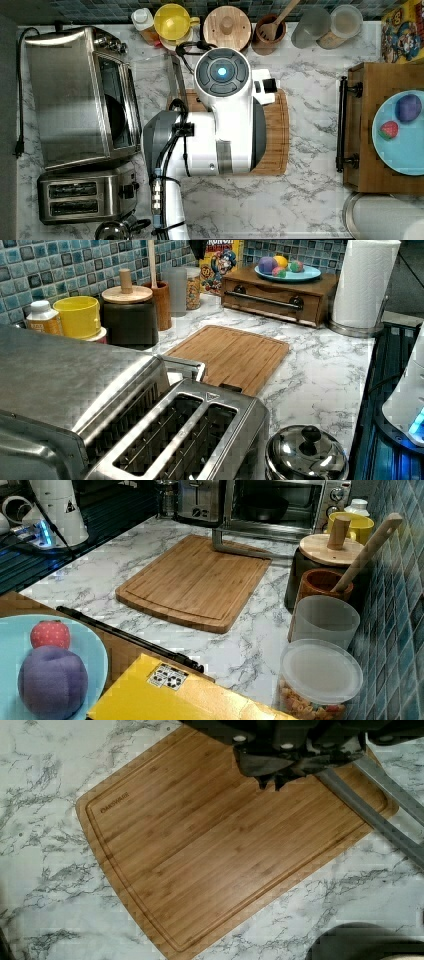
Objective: Close the oven.
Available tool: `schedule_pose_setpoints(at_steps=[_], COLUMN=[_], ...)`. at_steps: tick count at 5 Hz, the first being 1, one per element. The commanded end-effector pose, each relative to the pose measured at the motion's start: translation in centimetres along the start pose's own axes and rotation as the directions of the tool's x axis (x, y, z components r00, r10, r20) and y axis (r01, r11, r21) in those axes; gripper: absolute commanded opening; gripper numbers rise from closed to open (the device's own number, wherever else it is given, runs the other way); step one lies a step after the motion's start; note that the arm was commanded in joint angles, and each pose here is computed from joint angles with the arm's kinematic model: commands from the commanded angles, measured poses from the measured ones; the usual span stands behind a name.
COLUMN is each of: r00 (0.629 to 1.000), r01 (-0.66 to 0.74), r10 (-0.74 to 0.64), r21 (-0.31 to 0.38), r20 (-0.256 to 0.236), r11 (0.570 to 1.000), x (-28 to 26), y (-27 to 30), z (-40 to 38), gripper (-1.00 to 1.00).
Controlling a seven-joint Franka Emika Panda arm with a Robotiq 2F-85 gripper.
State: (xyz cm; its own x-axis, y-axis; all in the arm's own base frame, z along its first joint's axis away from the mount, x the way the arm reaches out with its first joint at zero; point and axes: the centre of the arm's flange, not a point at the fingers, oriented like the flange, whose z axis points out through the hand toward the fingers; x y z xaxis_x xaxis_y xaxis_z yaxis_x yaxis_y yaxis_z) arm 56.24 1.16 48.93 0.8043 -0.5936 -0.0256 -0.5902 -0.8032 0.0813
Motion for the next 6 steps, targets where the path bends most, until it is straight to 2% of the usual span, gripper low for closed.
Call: schedule_pose_setpoints(at_steps=[1,2,3,4,5,6], r00=[1.0,0.988,0.946,0.876,0.792,0.748], r01=[0.025,0.121,0.272,0.438,0.564,0.614], r10=[-0.023,-0.13,-0.304,-0.481,-0.608,-0.648], r21=[0.094,0.116,0.235,0.346,0.444,0.518], r20=[-0.013,0.078,0.11,0.045,-0.053,-0.142], r11=[0.995,0.986,0.933,0.83,0.696,0.595], x=[0.5,4.4,7.4,9.4,11.2,11.4], y=[0.1,0.5,2.5,1.8,-0.4,-1.4], z=[1.5,3.9,5.2,6.0,7.6,8.0], gripper=[-1.0,-1.0,-1.0,-1.0,-1.0,-1.0])
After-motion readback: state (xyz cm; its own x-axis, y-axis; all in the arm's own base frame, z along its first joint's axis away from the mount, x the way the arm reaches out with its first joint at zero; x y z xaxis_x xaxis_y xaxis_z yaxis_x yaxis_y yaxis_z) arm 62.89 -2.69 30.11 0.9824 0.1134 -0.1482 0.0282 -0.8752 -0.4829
